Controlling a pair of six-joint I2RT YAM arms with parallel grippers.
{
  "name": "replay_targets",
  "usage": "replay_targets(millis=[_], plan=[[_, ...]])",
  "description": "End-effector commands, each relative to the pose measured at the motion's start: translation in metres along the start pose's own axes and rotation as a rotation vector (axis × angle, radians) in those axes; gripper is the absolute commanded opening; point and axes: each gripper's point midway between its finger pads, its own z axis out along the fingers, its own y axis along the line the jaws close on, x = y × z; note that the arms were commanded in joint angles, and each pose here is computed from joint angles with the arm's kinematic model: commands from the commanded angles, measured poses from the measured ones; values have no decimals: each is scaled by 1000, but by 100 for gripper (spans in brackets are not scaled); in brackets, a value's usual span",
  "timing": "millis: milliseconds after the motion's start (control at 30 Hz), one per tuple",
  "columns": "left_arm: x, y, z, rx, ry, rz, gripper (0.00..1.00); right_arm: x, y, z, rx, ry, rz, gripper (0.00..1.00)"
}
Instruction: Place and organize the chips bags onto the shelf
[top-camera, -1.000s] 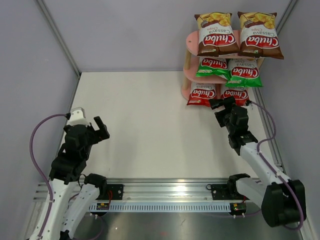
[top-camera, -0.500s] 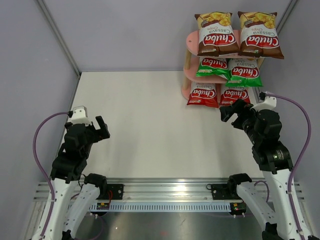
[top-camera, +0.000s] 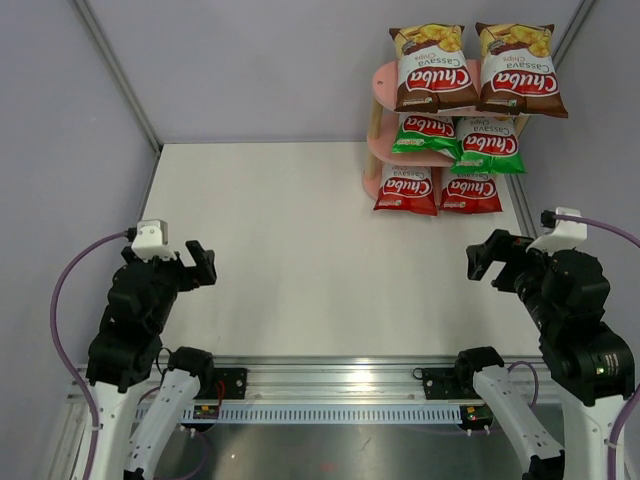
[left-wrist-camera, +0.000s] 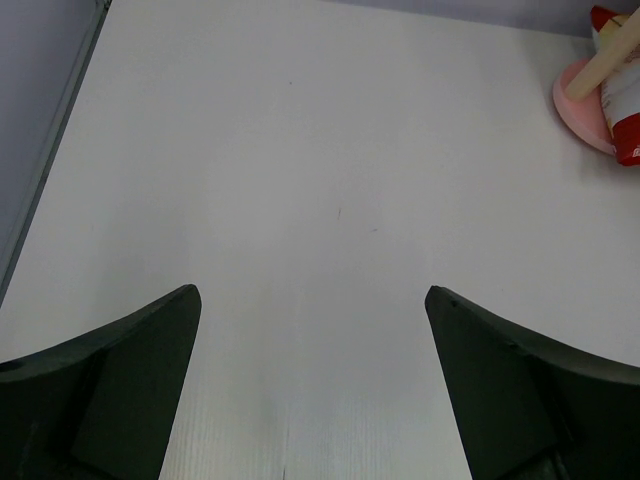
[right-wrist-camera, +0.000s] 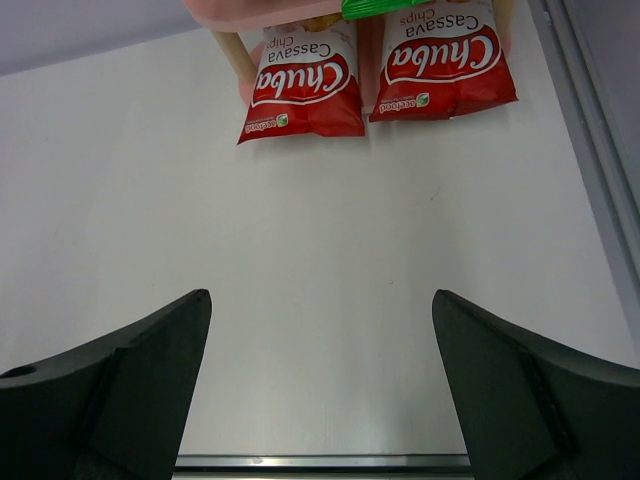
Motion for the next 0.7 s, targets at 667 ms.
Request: replay_targets(millis=[667], plan=[[-30,-7,-39,78,-122,38,99,14,-9,-7,12,-12,-40,99]])
